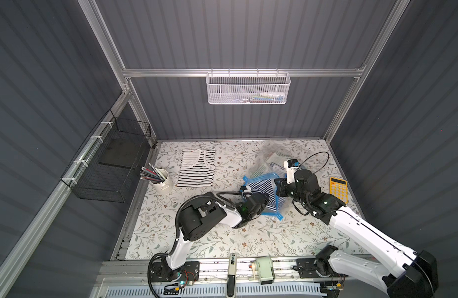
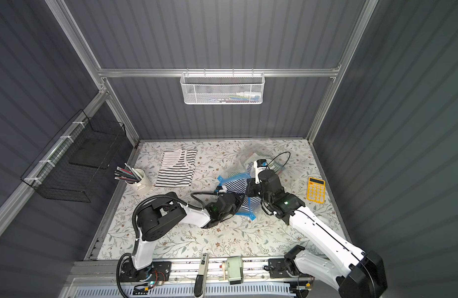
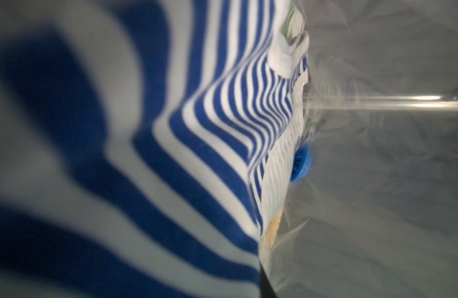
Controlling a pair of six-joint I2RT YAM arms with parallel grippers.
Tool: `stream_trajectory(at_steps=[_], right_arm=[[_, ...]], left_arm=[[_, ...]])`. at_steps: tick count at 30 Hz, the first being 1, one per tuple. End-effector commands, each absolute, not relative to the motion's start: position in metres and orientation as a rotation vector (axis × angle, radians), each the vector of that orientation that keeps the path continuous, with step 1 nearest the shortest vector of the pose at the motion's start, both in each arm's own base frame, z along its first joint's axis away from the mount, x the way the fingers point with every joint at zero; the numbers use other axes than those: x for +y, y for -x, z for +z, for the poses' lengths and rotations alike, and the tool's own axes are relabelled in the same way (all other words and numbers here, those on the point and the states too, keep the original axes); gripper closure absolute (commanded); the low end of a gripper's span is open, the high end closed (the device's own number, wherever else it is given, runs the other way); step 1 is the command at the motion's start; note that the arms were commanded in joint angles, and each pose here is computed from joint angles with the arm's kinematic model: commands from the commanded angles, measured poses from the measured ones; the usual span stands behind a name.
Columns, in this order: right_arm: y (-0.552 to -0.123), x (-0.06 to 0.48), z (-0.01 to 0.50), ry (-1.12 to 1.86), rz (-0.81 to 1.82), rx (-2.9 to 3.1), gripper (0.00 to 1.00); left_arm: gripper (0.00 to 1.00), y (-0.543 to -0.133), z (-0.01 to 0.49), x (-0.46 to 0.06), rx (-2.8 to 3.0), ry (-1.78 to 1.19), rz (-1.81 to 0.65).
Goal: Take the tank top out of the vacuum bag
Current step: Take out the tank top from the vacuum bag.
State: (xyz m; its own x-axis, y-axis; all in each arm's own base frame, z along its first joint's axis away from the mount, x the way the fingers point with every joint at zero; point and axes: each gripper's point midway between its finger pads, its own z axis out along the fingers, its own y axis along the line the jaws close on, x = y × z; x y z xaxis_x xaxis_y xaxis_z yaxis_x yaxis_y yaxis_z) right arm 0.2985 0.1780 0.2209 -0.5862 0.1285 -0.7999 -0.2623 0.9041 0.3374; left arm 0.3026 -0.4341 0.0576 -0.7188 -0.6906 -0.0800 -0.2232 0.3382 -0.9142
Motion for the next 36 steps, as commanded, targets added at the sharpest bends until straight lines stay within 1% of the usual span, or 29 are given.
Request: stream_trajectory(at_steps=[1, 10, 17, 21, 32, 36], right_arm=[[-0.296, 0.172, 0.232, 0.078, 0.531, 2.095, 1.00], [-0.295, 0.172, 0.233, 0.074, 0.536, 2.101, 1.00], [-0.296, 0.173, 0.230, 0.071, 0.542, 2.105, 1.00], [-0.295, 0.175, 0.233, 0.078, 0.552, 2.103, 1.00], [-0.294, 0.172, 0.231, 0.068, 0.548, 2.107, 1.00], [-0.294, 0.174, 0.228, 0.073, 0.548, 2.121, 1.00]], left_arm=[[1.00, -0.306, 0.073, -0.434, 2.130, 0.739, -1.346], [1.00, -0.298, 0.123, -0.425, 2.088, 0.625, -1.364], [1.00, -0.294, 0.143, -0.417, 2.038, 0.668, -1.434], [1.00, -0.288, 0.152, -0.408, 2.041, 0.744, -1.477], [1.00, -0.272, 0.196, -0.371, 2.041, 0.758, -1.437], [1.00, -0.270, 0.209, -0.369, 2.009, 0.789, -1.488]])
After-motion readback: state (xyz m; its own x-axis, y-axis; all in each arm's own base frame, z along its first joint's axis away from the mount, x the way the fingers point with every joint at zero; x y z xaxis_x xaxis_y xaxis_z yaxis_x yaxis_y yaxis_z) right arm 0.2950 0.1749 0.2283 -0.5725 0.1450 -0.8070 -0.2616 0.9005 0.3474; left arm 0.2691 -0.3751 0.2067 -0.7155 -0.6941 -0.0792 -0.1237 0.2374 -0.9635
